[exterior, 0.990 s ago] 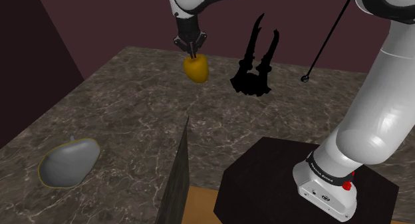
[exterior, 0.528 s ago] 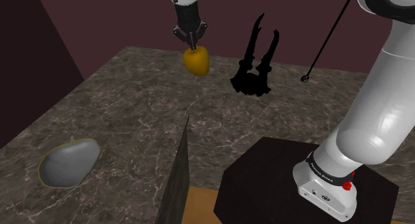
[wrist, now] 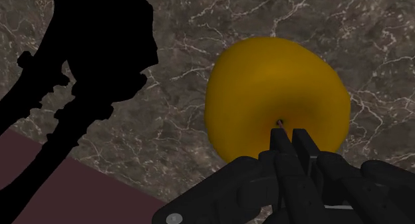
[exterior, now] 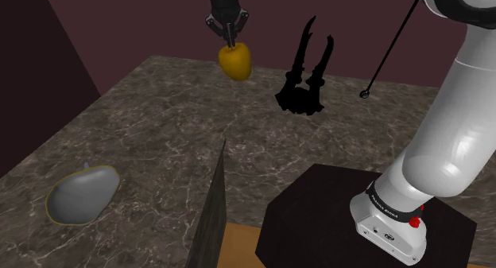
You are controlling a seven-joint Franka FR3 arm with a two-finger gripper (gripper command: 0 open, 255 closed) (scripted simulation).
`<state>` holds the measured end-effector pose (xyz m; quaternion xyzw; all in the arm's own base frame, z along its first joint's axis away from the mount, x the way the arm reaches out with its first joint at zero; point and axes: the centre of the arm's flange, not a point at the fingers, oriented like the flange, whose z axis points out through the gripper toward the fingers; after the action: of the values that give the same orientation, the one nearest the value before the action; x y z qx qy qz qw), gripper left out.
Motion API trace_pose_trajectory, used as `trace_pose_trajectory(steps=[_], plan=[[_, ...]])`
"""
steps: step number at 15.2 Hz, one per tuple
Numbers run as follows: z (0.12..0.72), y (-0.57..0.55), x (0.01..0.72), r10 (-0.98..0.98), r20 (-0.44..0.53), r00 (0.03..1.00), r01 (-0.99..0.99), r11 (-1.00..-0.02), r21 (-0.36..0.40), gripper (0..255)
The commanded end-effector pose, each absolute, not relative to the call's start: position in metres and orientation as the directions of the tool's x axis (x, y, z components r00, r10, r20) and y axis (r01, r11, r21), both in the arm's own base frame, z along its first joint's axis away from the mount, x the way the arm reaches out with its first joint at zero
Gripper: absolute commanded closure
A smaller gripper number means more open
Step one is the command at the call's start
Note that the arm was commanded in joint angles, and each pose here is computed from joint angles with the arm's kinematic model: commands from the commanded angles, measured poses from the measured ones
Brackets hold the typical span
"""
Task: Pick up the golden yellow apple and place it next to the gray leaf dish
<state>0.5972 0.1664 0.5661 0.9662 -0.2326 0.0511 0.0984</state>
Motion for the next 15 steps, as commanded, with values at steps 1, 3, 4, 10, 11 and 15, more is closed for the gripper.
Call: trace_pose_trajectory(steps=[1,3,4,10,11,15], plan=[[0.576,0.167,0.597,-0.439,0.144,0.887,-0.46,-0.872,0.167,255],[0.587,0.167,0.597,-0.439,0.144,0.887,-0.46,-0.872,0.167,255],[0.592,0.167,0.597,-0.439,0.144,0.887,-0.46,-0.872,0.167,255],[0.579,0.23,0.583,-0.439,0.144,0.887,-0.46,-0.872,0.167,255],[0.577,0.243,0.58,-0.439,0.144,0.887,-0.46,-0.872,0.167,255],[0.565,0.293,0.568,-0.439,0.144,0.887,-0.46,-0.872,0.167,255]])
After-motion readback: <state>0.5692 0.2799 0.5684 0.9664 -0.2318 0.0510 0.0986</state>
